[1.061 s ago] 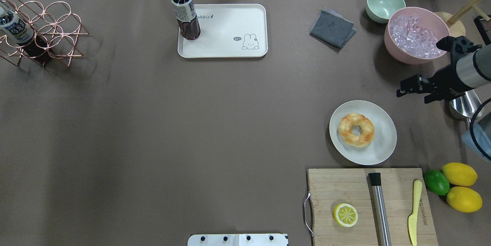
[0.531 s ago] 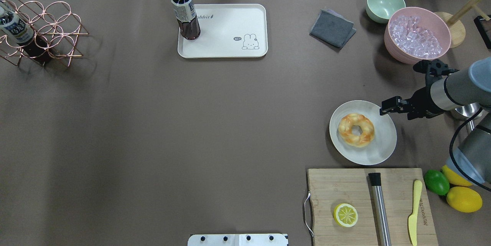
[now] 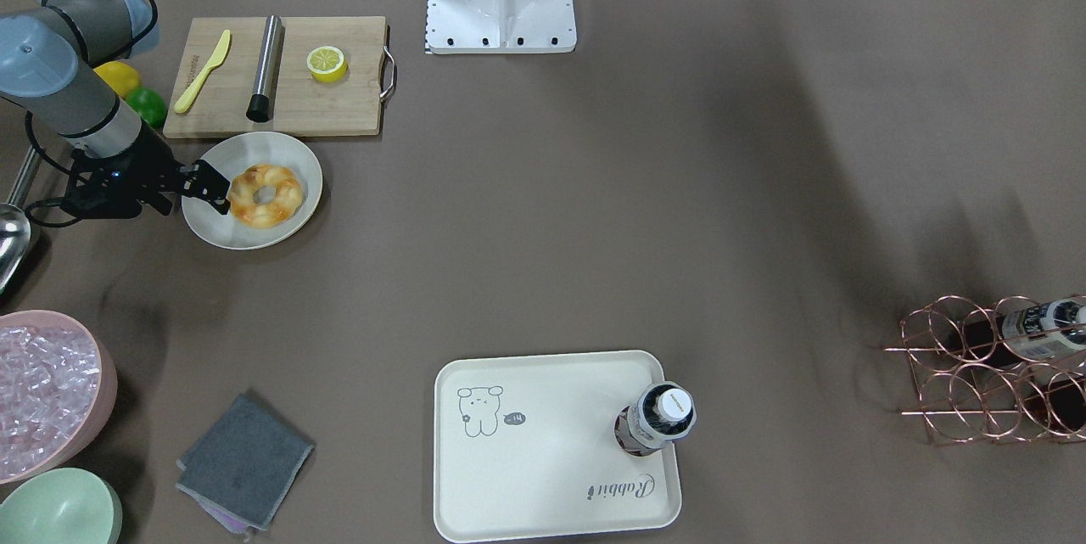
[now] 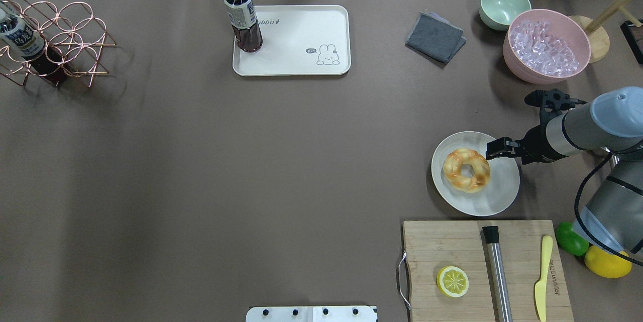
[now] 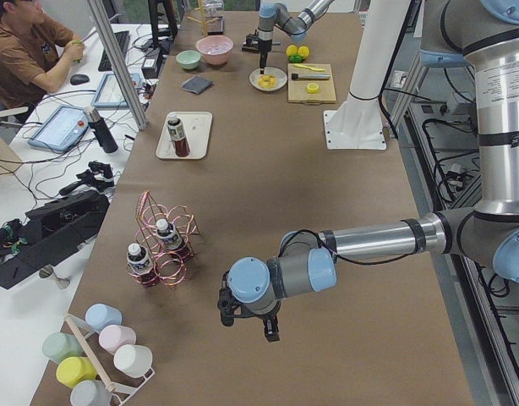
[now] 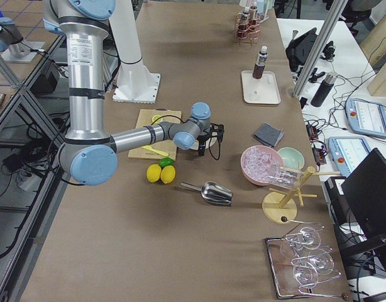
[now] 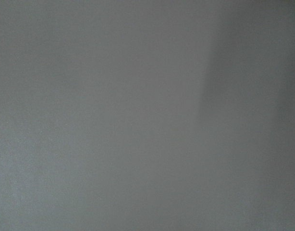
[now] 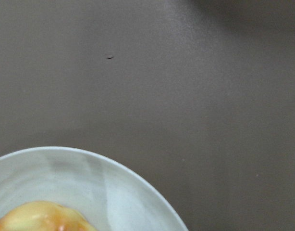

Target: Place donut on tray

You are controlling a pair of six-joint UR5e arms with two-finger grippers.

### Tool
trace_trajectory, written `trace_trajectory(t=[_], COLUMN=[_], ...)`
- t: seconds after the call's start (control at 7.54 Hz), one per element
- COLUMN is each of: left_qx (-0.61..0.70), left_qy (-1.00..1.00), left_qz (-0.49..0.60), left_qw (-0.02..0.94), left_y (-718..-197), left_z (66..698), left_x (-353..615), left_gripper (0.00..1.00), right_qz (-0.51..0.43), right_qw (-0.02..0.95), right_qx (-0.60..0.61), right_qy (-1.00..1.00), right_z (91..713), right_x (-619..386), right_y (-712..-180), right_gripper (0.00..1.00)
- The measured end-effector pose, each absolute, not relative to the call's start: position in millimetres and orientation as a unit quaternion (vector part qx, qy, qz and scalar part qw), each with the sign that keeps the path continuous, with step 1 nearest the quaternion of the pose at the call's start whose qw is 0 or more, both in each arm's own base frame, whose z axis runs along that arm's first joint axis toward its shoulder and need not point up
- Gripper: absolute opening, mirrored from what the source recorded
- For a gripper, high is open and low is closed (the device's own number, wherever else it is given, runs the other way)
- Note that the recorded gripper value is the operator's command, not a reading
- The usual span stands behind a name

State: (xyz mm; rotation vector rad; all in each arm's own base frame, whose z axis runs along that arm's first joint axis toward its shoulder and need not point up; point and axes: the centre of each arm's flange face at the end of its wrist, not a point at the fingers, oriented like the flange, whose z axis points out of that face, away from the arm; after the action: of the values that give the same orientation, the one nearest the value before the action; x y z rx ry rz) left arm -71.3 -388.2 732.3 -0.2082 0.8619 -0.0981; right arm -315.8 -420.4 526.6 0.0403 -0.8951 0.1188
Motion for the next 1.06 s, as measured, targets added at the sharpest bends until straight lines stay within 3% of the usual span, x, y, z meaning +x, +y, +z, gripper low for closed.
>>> trace_trajectory(t=[0.27, 1.06], left_qx=[-0.098, -0.087], left_qy=[0.417, 0.416], left_qz=[-0.047, -0.042], left_qw=[0.902, 0.904], left_y=[-390.4, -392.1], left_z=[729.6, 714.8], left_x=[-71.4, -72.1], left_gripper=[0.98, 0.98], right_qz=[0.053, 0.059], right_qw=[0.9, 0.893], right_qx=[0.019, 0.031], right_qy=[-0.432, -0.445], right_z=[527.9, 507.8], right_x=[-316.0, -309.7], right_y=[-418.2, -424.0], right_gripper=[0.0, 0.0])
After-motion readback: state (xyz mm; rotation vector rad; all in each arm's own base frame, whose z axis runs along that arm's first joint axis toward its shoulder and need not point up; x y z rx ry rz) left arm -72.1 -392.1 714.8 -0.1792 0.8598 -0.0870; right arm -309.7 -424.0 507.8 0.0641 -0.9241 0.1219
